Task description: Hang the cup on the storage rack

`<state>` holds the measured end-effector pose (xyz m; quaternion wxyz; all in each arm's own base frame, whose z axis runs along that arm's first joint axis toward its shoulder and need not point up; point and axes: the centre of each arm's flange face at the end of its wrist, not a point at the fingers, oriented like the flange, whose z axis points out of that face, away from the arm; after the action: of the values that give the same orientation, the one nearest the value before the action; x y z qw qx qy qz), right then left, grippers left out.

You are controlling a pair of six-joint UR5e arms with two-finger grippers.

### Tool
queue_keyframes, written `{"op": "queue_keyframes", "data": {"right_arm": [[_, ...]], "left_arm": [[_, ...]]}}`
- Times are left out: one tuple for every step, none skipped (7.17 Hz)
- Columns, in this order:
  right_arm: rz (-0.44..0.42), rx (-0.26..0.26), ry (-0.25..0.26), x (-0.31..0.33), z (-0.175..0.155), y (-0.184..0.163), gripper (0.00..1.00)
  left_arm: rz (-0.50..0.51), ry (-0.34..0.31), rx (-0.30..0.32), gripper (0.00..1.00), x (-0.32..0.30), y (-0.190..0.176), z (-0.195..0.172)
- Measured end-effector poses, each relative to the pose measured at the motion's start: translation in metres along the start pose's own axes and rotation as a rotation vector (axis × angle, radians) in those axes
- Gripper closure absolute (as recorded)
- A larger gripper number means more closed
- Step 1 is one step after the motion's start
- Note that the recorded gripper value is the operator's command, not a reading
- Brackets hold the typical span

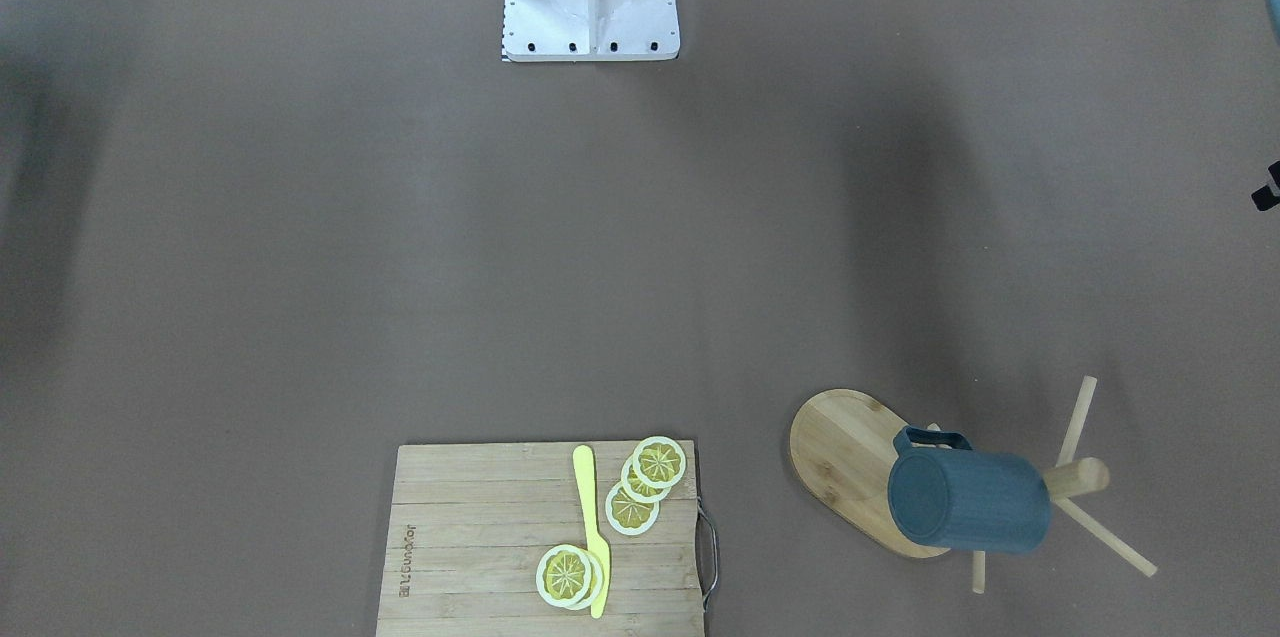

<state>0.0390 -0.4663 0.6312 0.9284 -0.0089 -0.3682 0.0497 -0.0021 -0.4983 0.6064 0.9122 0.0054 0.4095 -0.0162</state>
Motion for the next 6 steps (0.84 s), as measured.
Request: {"op": "queue_keyframes", "data": {"right_arm": [[-0.002,-0.004,-0.017,-0.001,0.0,0.002,0.0],[-0.004,-0.003,-0.028,-0.003,-0.001,0.002,0.0],[-0.007,-0.003,-0.041,-0.006,-0.003,0.002,0.0],[-0.008,-0.004,-0.056,-0.007,-0.003,0.002,0.0],[-0.01,-0.004,-0.063,-0.009,-0.004,0.002,0.0],[-0.012,-0.002,-0.066,-0.01,-0.005,0.001,0.0]], "left_arm": [[-0.013,0.0,-0.014,0.02,-0.009,0.008,0.006],[-0.025,0.001,-0.026,0.02,-0.014,0.014,0.011],[-0.036,0.001,-0.032,0.02,-0.017,0.017,0.013],[-0.044,0.001,-0.035,0.02,-0.019,0.019,0.013],[-0.047,0.0,-0.037,0.02,-0.019,0.019,0.014],[-0.049,0.001,-0.038,0.02,-0.02,0.019,0.014]]}}
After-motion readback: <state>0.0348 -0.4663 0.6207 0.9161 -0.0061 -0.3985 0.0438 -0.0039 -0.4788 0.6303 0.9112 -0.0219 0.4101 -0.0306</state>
